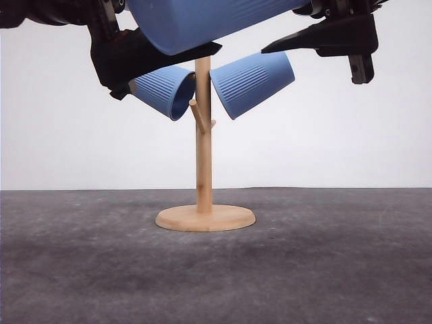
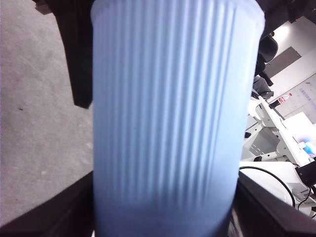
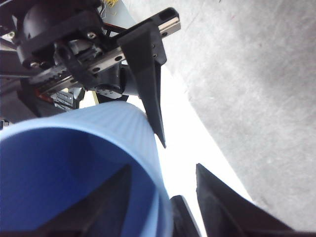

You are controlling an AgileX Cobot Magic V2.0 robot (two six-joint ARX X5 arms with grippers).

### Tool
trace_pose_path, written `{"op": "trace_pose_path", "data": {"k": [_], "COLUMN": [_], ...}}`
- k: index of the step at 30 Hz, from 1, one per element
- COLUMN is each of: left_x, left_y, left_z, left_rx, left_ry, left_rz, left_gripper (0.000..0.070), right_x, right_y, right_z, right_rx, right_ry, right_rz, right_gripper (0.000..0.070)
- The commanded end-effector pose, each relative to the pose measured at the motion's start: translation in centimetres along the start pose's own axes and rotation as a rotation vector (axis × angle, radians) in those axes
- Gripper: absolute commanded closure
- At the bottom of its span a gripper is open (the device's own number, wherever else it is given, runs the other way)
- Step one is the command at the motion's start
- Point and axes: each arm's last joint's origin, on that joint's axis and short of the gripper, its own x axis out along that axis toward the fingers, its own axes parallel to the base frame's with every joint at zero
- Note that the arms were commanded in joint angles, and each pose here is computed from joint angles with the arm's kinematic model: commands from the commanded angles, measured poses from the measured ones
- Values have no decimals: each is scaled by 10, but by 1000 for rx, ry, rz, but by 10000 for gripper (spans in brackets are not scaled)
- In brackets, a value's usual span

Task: Place three cups

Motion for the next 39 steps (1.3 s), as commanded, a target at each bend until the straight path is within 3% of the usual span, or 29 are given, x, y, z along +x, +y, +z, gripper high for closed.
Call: {"op": "trace_pose_path", "data": {"k": [1,8,12,21,28,31,39], "left_x": [2,2,2,-2,-7,-12,-28], "left_y": [0,0,2,5,9,12,17], "left_z": [5,5,5,7,12,16,30], "left_rx": [22,-12,-90,-382,-647,-736,-934], "left_ry": [2,-2,-11,-58,-161,-240,-458], "left_rz": [-19,8,52,135,250,302,294], "left_gripper": [316,312,311,312,312,312,312], "right_x": [-6,-35,-57,-99,-108,-109,-110], "right_y": [3,-3,-4,-13,-24,-25,-26], "right_z": [5,5,5,2,-1,-1,1], "right_rx": [-48,-58,-64,-38,-4,0,-18], "right_ry": [-26,-136,-221,-371,-374,-371,-385], "right_rz": [1,-35,-67,-161,-444,-512,-526], "right_gripper": [429,429,429,429,429,429,429]}}
